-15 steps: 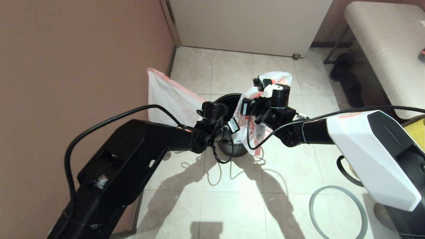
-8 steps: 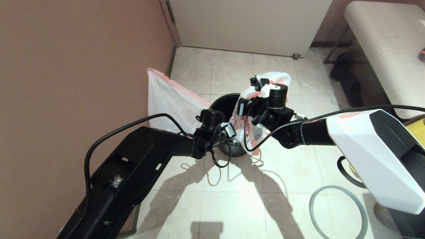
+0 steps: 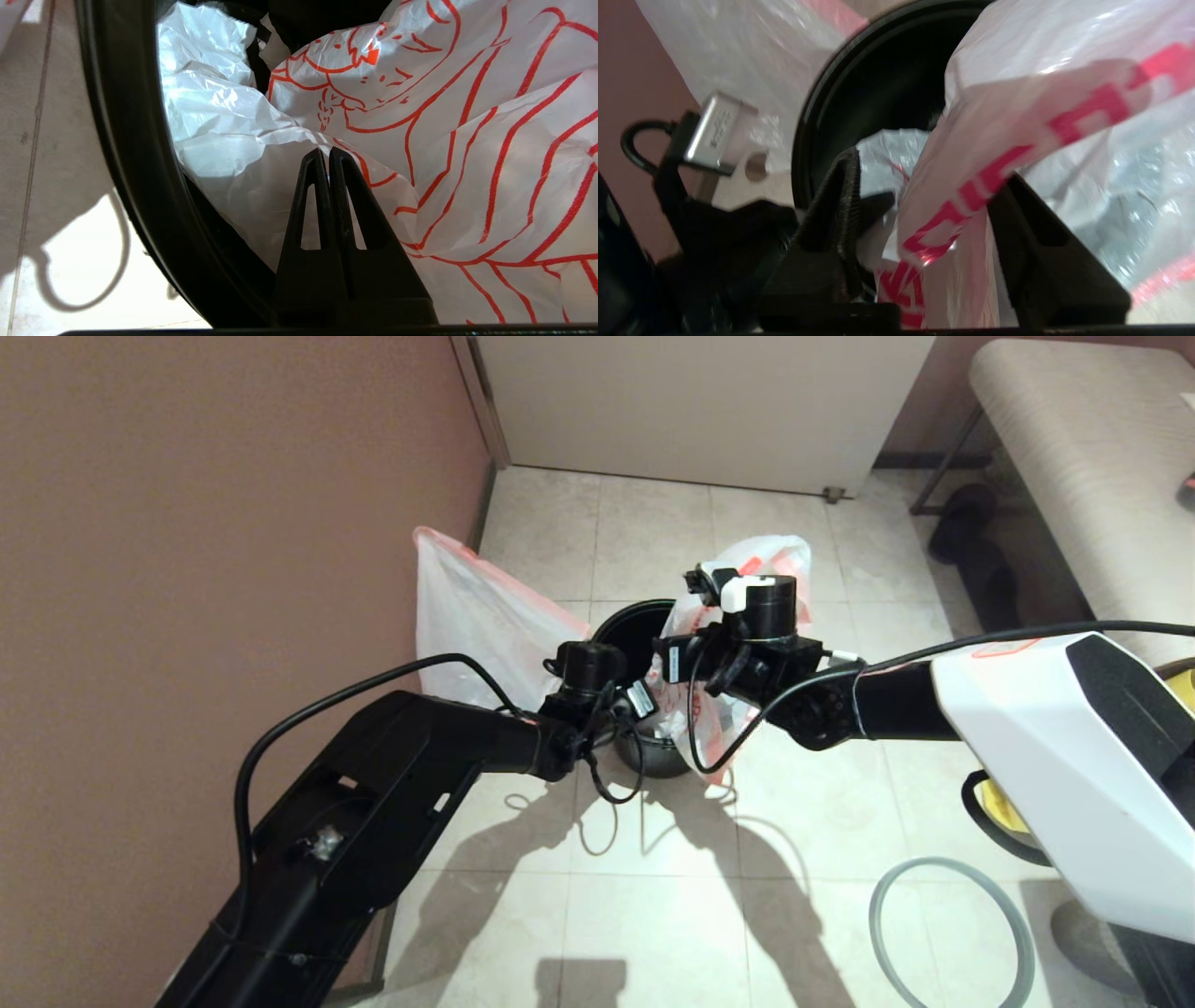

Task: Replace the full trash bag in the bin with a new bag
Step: Put the new garbage bag on the trash can

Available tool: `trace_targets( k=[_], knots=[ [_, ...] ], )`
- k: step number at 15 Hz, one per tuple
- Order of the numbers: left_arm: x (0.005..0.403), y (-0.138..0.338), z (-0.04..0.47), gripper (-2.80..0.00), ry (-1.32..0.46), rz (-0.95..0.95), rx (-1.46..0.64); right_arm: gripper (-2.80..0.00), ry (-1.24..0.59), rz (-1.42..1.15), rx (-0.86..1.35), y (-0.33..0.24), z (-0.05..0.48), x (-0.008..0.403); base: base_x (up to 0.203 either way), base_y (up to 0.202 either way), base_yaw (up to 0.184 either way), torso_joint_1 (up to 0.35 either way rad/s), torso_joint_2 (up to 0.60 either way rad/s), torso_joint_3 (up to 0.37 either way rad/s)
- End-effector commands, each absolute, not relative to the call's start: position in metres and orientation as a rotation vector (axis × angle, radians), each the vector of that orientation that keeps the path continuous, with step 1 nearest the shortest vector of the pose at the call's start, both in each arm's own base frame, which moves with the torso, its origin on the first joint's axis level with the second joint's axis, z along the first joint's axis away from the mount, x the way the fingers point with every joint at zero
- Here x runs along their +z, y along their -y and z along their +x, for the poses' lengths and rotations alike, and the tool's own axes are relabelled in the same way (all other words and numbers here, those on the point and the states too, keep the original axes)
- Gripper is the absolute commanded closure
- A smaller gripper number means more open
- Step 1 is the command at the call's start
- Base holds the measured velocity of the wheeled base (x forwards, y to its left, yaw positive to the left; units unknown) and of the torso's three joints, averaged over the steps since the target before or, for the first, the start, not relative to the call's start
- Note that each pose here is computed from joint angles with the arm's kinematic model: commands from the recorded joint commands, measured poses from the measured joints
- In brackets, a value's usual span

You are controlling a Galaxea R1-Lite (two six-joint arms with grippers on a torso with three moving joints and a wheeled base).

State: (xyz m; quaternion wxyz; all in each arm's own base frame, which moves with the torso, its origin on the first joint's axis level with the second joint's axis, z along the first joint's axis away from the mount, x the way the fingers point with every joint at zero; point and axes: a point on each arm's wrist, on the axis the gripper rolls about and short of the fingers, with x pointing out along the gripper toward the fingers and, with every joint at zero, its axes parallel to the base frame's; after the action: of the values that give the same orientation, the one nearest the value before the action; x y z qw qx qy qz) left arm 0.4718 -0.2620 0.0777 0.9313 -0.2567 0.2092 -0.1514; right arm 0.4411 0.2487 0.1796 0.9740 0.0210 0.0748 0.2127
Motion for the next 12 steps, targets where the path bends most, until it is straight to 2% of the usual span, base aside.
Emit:
trace_targets(
  k=[1, 5, 8, 10, 11, 12],
  knots=[
    [0.079, 0.262, 0.472, 0.00, -0.423, -0.531, -0.309, -2.80, -0.216, 0.023, 0.425, -0.241, 0.427, 0.196, 0.000, 0.000, 0.000, 0.000, 0.00, 0.000],
    [0.078, 0.263, 0.471, 0.00, -0.423, -0.530, -0.306, -2.80, -0.319, -0.015, 0.395, -0.219, 0.388, 0.217, 0.000, 0.000, 0.000, 0.000, 0.00, 0.000],
    [0.079, 0.263, 0.471, 0.00, -0.419, -0.530, -0.300, -2.80, -0.333, -0.019, 0.352, -0.189, 0.352, 0.249, 0.000, 0.000, 0.000, 0.000, 0.00, 0.000],
    [0.082, 0.262, 0.471, 0.00, -0.414, -0.531, -0.301, -2.80, -0.331, -0.005, 0.277, -0.163, 0.346, 0.259, 0.000, 0.000, 0.000, 0.000, 0.00, 0.000],
    [0.083, 0.262, 0.471, 0.00, -0.413, -0.530, -0.300, 0.00, -0.341, 0.002, 0.245, -0.152, 0.347, 0.257, 0.000, 0.000, 0.000, 0.000, 0.00, 0.000],
    [0.083, 0.263, 0.470, 0.00, -0.411, -0.528, -0.294, 0.00, -0.357, 0.012, 0.203, -0.137, 0.351, 0.253, 0.000, 0.000, 0.000, 0.000, 0.00, 0.000]
  ],
)
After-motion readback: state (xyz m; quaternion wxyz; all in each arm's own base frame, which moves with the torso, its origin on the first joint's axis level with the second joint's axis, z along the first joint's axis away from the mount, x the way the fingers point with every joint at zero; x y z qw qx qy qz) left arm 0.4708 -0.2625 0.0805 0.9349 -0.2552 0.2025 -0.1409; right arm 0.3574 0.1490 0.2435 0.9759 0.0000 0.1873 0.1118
